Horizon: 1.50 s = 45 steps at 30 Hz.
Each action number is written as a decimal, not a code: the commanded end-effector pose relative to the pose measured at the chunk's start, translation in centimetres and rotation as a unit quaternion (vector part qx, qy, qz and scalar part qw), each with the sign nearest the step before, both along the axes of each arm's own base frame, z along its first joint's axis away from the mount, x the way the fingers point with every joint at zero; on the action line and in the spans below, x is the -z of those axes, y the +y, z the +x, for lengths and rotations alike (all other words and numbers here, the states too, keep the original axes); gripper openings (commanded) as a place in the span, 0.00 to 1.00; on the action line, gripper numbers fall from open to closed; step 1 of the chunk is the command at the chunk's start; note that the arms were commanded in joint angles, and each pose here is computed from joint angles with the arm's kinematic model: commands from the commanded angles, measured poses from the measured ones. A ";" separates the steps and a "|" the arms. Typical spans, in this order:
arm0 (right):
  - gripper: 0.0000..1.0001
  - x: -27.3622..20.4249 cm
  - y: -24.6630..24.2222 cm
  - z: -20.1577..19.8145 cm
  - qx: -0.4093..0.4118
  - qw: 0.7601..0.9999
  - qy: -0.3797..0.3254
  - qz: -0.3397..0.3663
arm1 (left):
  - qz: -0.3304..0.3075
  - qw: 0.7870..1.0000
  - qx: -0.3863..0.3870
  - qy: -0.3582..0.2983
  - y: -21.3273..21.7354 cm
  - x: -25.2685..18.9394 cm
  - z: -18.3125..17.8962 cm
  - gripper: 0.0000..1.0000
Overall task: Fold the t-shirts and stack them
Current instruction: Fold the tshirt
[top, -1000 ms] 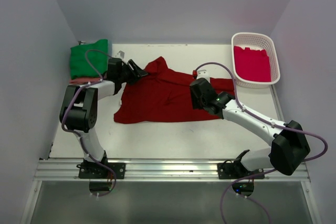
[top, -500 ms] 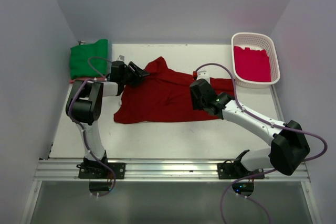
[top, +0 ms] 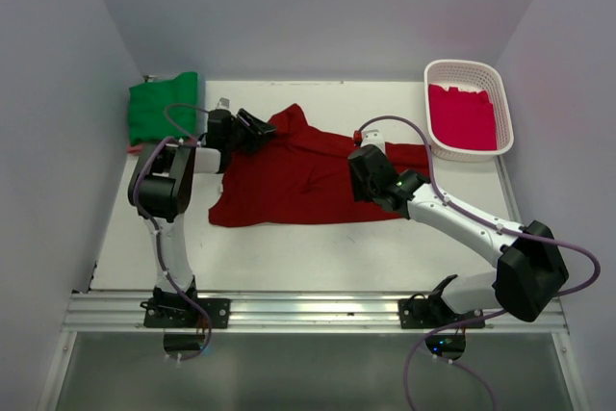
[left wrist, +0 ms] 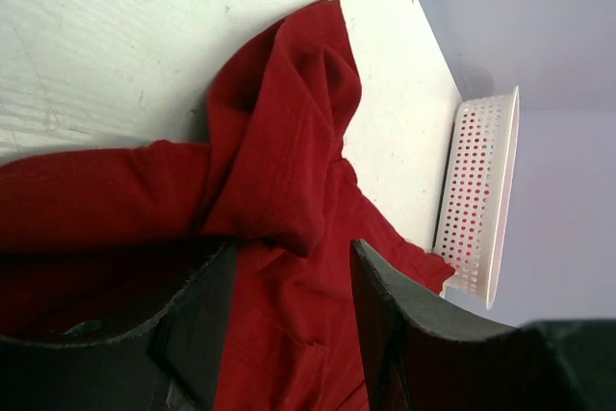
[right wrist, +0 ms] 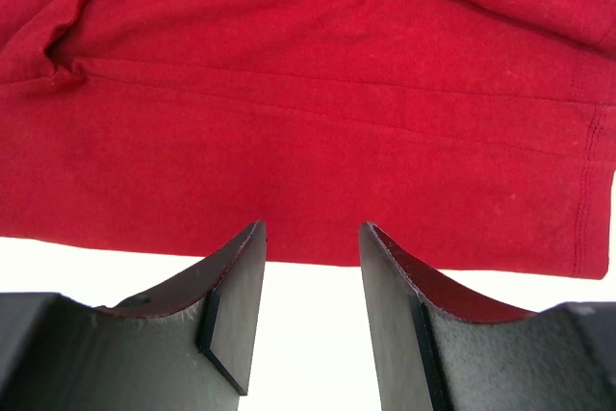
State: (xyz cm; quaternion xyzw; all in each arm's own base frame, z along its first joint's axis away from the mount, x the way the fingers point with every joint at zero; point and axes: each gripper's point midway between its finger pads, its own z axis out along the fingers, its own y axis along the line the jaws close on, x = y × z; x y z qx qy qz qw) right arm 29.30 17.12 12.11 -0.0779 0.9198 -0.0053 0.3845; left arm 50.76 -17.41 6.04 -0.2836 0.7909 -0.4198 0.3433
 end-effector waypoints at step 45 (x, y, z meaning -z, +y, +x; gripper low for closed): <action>0.42 -2.4 -4.5 0.7 0.097 0.993 -0.060 -0.008 | 0.055 0.995 -0.003 -0.086 1.3 -3.6 7.8 0.00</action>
